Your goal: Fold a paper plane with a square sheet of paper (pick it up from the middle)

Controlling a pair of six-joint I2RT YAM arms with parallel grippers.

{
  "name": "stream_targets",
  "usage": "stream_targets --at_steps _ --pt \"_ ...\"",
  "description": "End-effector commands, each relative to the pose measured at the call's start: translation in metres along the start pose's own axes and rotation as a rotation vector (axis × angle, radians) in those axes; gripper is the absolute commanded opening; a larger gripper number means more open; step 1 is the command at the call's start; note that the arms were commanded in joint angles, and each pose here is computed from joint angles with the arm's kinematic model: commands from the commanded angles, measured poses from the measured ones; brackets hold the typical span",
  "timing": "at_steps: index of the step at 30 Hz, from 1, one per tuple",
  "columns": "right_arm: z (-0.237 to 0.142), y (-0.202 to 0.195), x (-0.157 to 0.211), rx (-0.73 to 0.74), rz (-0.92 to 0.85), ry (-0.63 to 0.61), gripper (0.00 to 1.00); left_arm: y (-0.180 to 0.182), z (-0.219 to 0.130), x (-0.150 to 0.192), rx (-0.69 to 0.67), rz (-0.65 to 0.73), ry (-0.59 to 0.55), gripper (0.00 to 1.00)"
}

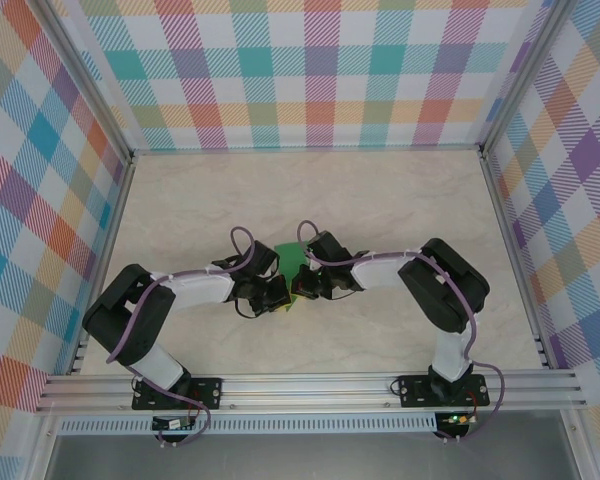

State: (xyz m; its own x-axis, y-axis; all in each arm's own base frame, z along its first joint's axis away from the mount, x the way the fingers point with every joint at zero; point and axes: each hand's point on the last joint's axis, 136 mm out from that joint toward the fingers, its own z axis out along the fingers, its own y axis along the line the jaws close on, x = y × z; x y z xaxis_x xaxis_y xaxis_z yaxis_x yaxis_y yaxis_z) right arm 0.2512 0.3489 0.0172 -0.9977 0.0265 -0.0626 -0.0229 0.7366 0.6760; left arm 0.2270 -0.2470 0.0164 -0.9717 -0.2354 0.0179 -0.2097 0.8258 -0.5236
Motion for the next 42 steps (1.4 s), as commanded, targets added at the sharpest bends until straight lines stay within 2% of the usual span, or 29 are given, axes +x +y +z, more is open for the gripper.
stream_targets --at_steps 1,13,20,24,25,29,32,36,42 --pt "-0.002 -0.018 -0.015 0.04 -0.064 -0.017 0.01 0.067 0.002 0.025 -0.264 -0.049 0.081 0.0" --pt "-0.026 -0.059 -0.079 0.089 -0.007 -0.088 0.01 0.069 0.0 0.028 -0.286 -0.034 0.1 0.0" --pt "-0.058 -0.034 -0.103 0.095 -0.047 -0.151 0.01 0.055 -0.006 0.021 -0.258 0.011 0.086 0.0" --pt "-0.075 -0.022 -0.092 0.049 -0.016 -0.162 0.02 0.02 -0.021 0.005 -0.164 0.086 0.027 0.0" --pt "-0.078 -0.02 -0.086 0.034 -0.001 -0.157 0.05 0.008 -0.026 -0.001 -0.134 0.106 0.003 0.0" --pt "-0.086 -0.008 -0.062 -0.077 0.019 -0.116 0.18 -0.024 -0.042 -0.018 -0.055 0.147 -0.078 0.19" --pt "-0.09 -0.004 -0.049 -0.134 0.052 -0.096 0.3 -0.034 -0.044 -0.03 -0.035 0.149 -0.123 0.27" --pt "-0.084 -0.004 -0.039 -0.178 0.088 -0.058 0.46 -0.035 -0.036 -0.045 -0.069 0.13 -0.154 0.25" --pt "-0.068 -0.007 -0.033 -0.178 0.101 -0.017 0.51 -0.029 -0.025 -0.058 -0.122 0.108 -0.186 0.14"
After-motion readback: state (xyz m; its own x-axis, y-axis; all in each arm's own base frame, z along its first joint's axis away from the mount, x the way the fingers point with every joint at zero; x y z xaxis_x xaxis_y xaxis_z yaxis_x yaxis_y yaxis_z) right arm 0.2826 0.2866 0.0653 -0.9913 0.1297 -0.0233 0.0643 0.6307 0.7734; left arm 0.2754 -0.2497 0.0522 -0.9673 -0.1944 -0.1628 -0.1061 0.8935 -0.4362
